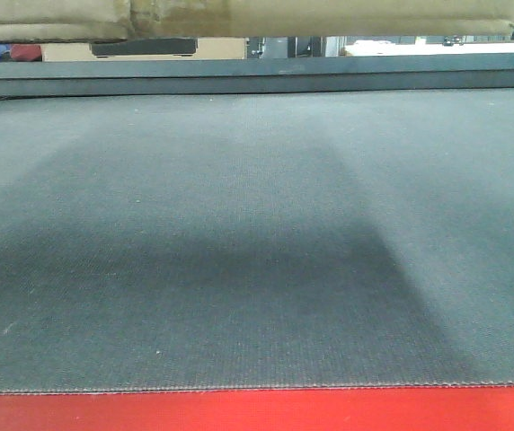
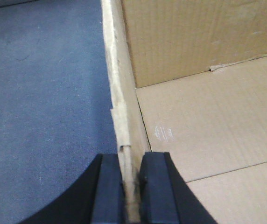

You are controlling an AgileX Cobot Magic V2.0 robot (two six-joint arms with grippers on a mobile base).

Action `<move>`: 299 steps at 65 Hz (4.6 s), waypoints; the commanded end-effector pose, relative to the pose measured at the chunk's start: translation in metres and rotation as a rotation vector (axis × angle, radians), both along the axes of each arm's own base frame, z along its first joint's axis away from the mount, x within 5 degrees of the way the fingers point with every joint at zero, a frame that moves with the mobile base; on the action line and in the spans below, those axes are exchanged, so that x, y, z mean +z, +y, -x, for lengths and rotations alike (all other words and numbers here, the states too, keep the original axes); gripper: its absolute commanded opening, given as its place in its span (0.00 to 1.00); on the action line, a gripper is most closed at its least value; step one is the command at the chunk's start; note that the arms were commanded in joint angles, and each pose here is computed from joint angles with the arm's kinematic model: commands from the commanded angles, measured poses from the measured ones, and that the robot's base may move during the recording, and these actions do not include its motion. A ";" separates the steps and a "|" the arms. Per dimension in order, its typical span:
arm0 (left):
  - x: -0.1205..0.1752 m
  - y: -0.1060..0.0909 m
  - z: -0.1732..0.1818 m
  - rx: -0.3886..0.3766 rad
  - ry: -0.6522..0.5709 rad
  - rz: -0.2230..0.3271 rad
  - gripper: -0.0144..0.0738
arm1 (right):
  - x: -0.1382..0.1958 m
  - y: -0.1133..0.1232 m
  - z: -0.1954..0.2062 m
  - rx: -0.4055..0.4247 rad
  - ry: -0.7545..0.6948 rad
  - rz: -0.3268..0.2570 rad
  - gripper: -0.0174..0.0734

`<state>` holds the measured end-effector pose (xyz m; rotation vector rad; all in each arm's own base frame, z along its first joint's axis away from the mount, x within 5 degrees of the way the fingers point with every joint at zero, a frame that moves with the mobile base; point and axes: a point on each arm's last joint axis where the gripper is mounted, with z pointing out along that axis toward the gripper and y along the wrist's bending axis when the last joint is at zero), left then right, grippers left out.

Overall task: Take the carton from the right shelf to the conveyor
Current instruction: 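Lower the held carton onto the dark conveyor belt with both grippers, then open both grippers and withdraw them from the carton walls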

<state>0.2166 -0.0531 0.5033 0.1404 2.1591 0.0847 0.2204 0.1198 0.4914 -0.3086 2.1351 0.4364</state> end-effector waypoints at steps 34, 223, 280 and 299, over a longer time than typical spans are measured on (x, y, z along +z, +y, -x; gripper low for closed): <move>0.005 0.010 -0.007 0.028 -0.068 0.017 0.15 | 0.009 -0.016 -0.003 -0.068 -0.100 0.053 0.12; -0.176 0.055 0.172 0.028 -0.575 0.127 0.18 | -0.166 -0.118 0.178 -0.343 -0.549 0.041 0.11; -0.186 0.056 0.178 0.027 -0.591 0.128 0.18 | -0.168 -0.120 0.191 -0.345 -0.644 0.011 0.11; -0.200 0.056 0.182 0.045 -0.600 0.110 0.18 | -0.168 -0.120 0.191 -0.345 -0.644 0.011 0.11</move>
